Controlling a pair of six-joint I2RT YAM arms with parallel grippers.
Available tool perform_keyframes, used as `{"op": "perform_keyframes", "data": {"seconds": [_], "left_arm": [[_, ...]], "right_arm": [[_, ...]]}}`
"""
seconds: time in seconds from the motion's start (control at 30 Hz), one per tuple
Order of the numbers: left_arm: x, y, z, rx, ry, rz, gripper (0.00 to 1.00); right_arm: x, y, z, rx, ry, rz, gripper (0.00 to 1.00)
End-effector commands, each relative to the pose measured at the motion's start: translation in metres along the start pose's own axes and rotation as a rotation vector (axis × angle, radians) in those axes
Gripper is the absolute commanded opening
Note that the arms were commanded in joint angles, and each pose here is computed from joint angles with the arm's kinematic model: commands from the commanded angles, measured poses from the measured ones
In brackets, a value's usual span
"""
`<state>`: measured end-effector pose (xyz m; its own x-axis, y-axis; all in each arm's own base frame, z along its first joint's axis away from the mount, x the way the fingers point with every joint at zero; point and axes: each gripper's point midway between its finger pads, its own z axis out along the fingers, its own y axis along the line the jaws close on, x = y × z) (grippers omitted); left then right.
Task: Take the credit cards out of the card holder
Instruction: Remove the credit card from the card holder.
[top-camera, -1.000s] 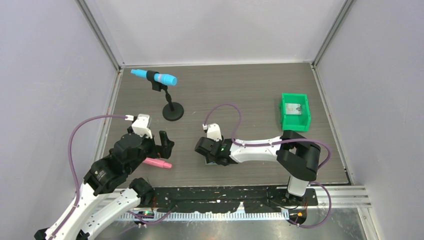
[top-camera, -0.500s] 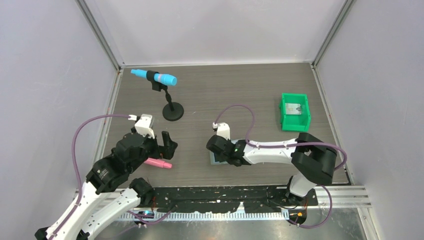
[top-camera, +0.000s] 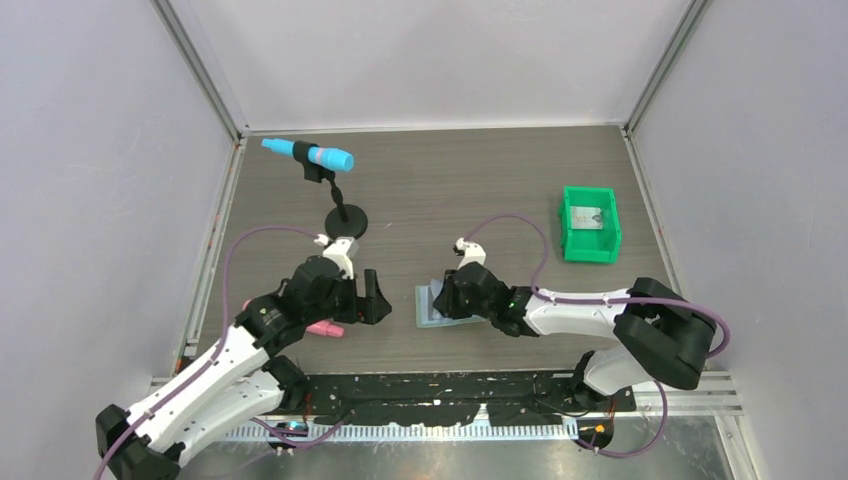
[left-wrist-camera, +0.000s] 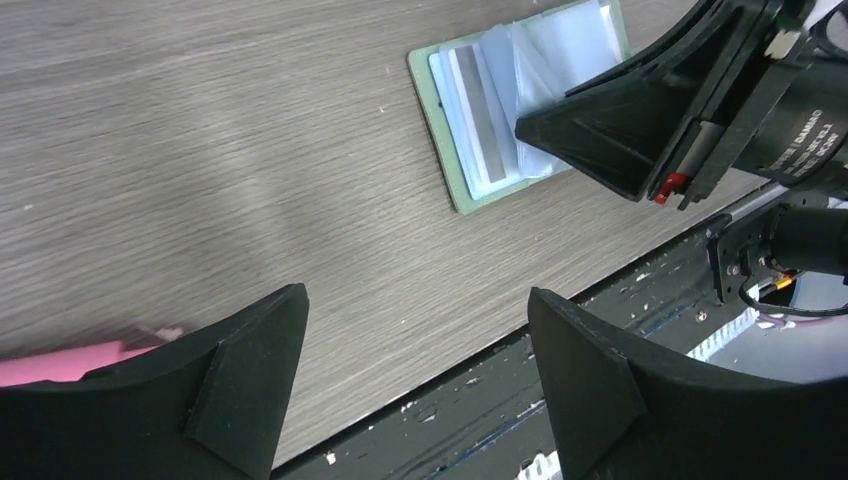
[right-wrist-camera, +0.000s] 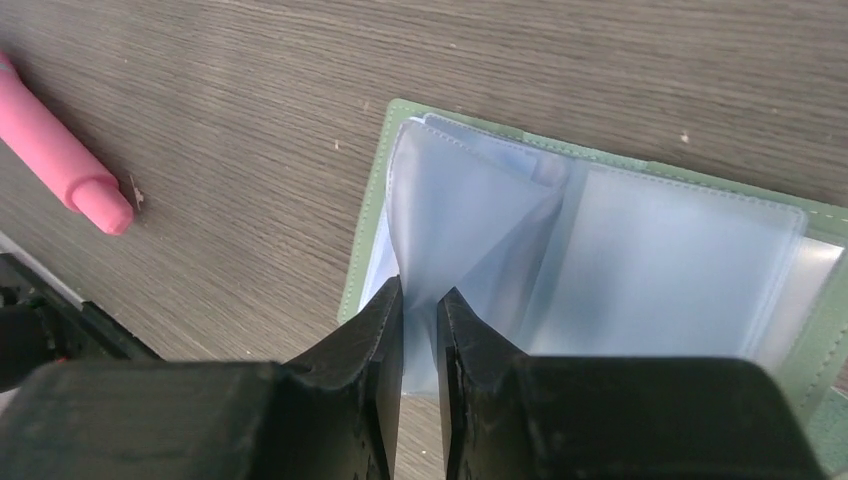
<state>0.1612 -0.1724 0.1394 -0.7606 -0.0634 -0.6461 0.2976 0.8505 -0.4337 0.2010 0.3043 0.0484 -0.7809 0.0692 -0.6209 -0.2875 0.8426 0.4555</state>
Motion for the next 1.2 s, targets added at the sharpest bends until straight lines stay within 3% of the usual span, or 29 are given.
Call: {"op": "perform_keyframes", "data": {"seconds": [0.0,0.17,0.43,0.63,0.93,1.17], "left_arm": [[-0.009,-0.027,0.022,0.125,-0.02,-0.064,0.8],[-0.002,-0.035,0.05,0.162,0.034,-0.105,0.62],[-0.02,-0.053,0.087,0.196,0.048,-0.115,0.34],[-0.025,-0.059,0.117,0.188,0.089,-0.127,0.28],[-0.003,-0.07,0.147,0.241,0.215,-0.146,0.23],[-0.002,-0.104,0.144,0.373,0.251,-0.13,0.22]], "right_arm": [[-0.022,0.023,-0.005,-0.213,-0.087,0.109,0.23],[-0.013,0.027,-0.008,-0.355,-0.064,0.174,0.23],[-0.016,0.023,-0.019,-0.407,-0.093,0.169,0.23],[-0.013,0.022,-0.021,-0.427,-0.08,0.164,0.25],[-0.01,0.01,-0.023,-0.376,-0.066,0.148,0.31],[-0.019,-0.002,-0.035,-0.287,-0.079,0.129,0.48]]}}
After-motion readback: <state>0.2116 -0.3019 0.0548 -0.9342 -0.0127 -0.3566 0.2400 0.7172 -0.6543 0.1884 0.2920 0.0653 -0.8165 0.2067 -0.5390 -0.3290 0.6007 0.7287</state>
